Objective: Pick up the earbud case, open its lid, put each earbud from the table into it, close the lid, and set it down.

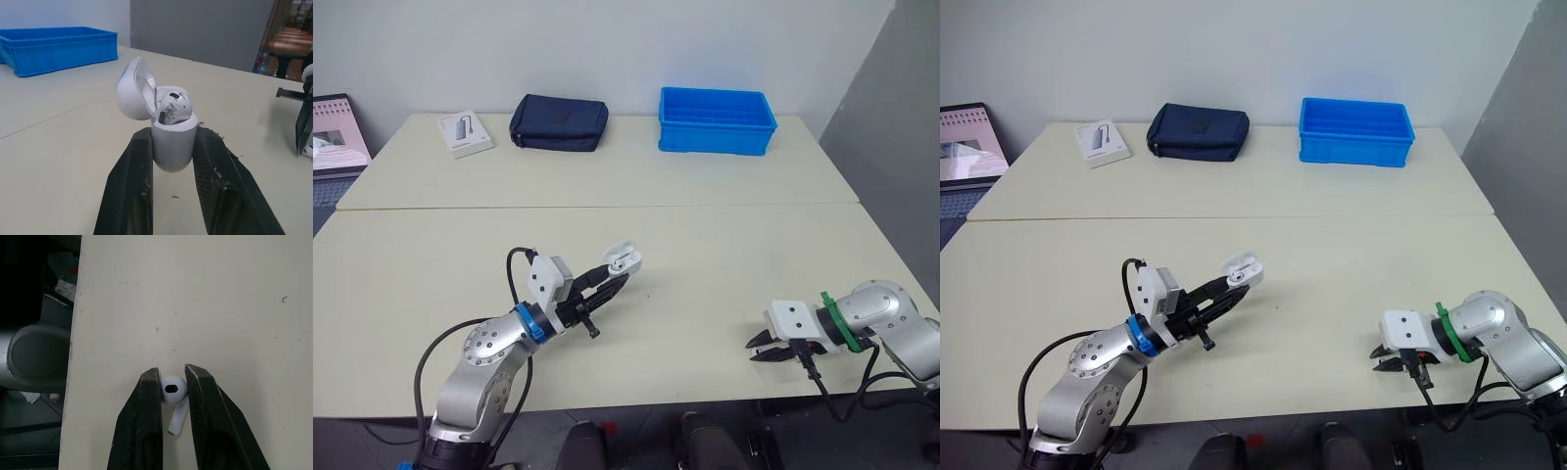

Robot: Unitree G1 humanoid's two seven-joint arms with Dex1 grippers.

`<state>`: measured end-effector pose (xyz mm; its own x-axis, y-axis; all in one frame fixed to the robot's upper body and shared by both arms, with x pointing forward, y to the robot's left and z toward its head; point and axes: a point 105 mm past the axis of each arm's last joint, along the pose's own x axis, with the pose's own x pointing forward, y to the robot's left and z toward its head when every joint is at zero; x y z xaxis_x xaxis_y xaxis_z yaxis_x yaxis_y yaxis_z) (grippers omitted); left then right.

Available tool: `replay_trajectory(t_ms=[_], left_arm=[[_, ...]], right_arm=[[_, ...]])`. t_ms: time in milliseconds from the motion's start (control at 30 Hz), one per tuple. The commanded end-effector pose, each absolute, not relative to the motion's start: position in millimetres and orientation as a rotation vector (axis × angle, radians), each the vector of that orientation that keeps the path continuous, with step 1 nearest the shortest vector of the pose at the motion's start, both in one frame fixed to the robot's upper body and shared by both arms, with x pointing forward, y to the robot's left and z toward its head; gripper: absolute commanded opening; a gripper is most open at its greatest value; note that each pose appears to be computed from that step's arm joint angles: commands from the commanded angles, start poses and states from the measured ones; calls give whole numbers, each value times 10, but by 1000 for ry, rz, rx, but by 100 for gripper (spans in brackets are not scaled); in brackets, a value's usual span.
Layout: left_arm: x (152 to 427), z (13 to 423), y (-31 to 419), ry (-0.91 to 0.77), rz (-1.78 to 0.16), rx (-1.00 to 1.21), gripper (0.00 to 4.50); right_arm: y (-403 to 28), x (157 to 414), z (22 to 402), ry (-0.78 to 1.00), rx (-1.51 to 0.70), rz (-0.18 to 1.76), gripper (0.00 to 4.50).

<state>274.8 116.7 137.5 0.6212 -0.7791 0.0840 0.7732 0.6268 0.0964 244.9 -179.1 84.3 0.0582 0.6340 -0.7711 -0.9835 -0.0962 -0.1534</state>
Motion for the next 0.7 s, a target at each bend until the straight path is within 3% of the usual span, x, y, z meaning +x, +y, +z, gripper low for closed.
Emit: replay_trajectory(t_ms=[33,67,267,533,633,700], left_arm=[[2695,1483,1140,-158,-904,68,77],[2693,1480,1139,-156,-904,68,77],[2694,1461,1139,-149,-904,64,77],[2680,1403,1178,-133,-903,61,77],[2669,1385,1182,-128,-904,58,77],[2663,1363,1177,-123,-906,54,77]], right_arm=[[-1844,2425,825,570,-856,1481,35],[-1846,2422,819,572,-855,1480,35],[-1793,2447,839,521,-844,1465,240],[-1697,2411,1376,392,-810,1421,245],[-1648,2306,1520,414,-849,1412,245],[-1655,2241,1526,527,-913,1367,245]])
